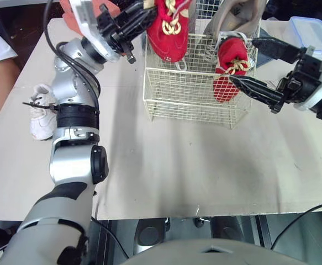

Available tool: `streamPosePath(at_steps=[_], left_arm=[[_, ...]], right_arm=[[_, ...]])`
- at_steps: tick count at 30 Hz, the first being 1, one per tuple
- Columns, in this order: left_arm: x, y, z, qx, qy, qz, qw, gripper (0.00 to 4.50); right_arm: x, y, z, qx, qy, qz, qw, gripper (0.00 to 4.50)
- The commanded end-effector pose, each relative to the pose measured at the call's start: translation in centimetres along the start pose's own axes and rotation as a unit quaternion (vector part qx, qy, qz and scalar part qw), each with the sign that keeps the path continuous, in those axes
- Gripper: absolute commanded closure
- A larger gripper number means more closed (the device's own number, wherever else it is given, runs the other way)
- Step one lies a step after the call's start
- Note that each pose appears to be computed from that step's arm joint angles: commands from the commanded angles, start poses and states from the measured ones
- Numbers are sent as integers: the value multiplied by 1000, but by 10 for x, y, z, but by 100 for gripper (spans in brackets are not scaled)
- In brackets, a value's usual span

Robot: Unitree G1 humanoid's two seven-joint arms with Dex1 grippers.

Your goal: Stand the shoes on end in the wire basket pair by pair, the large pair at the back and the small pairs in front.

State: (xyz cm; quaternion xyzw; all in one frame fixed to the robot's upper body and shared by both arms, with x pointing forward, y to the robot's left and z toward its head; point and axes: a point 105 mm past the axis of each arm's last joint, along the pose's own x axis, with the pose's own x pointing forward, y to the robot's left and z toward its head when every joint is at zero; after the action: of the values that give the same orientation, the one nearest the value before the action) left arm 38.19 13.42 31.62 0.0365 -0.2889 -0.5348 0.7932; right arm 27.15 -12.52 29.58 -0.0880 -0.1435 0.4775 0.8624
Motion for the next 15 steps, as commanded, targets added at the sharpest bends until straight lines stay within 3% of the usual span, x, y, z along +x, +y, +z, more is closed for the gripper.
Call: streamPosePath(at_steps=[1,15], left_arm=[[1,0,-5,9,8,-10,1000,399],[-20,-28,-77,-122,110,-38,986,399]], right_arm=[[-6,-3,11,-24,-14,-16,999,0],[-5,-6,8,-12,-5,-19,1000,0]])
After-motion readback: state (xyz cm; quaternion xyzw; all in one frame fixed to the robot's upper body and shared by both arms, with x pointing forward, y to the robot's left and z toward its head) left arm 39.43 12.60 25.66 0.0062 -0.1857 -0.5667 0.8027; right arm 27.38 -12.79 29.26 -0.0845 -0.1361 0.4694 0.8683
